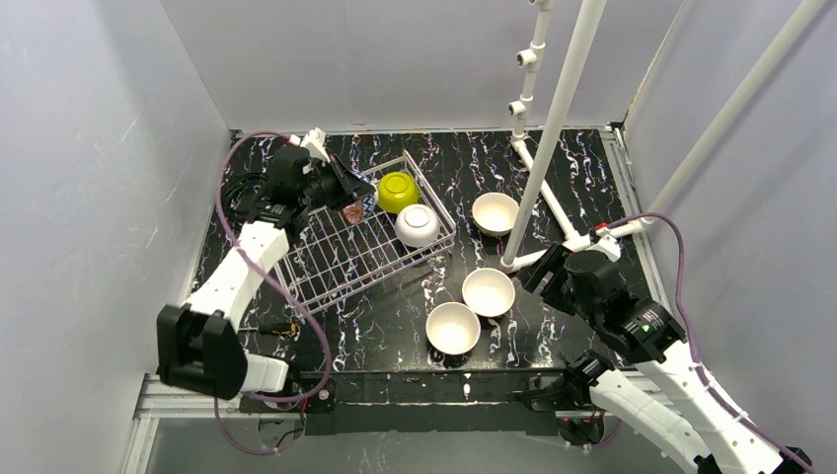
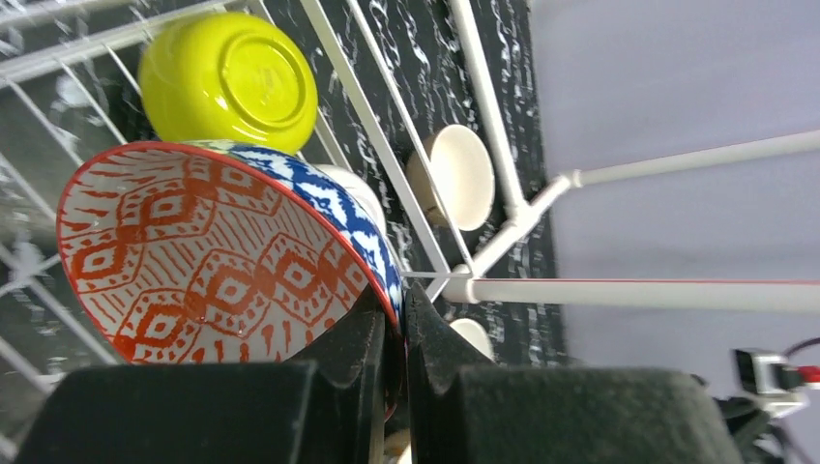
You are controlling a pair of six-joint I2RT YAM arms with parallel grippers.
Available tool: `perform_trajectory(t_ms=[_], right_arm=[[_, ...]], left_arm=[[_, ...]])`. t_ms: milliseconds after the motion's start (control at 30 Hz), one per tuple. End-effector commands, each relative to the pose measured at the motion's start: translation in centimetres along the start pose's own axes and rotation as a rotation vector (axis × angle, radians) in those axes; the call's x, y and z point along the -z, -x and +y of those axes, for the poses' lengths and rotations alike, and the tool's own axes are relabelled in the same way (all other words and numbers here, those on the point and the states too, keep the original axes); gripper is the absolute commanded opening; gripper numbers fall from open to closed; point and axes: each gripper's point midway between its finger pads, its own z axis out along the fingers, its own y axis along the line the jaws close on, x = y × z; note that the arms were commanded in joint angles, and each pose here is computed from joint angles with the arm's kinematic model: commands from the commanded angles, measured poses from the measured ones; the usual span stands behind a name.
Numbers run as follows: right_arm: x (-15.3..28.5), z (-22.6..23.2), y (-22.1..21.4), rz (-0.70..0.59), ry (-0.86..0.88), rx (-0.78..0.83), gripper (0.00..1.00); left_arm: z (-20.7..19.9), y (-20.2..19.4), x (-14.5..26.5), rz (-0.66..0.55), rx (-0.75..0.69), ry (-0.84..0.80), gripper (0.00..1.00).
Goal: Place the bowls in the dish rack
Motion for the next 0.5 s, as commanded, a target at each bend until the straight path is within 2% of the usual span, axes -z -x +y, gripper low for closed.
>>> perform_trajectory(t_ms=[0, 133, 267, 467], right_arm=[[-0.3, -0.1, 0.7, -0.027, -0.036, -0.009, 0.78], [-0.4, 0.1, 1.3, -0.053, -0.036, 0.001, 0.78], [-0.5, 0.0, 2.2, -0.095, -0.047, 0.013, 0.78], [-0.5, -0.3, 2.7, -0.108, -0.082, 0.023, 0.78]], left_arm=[[-3.5, 1.2, -0.9, 0.094, 0.197, -0.237, 0.00], [-2.3, 1.6, -2.4, 0.122, 0.295, -0.257, 0.00], [-2.6, 2.3, -3.3, 0.145, 0.328, -0.288, 0.00], [-0.3, 2.0, -5.4, 0.202, 0.434, -0.274, 0.00]])
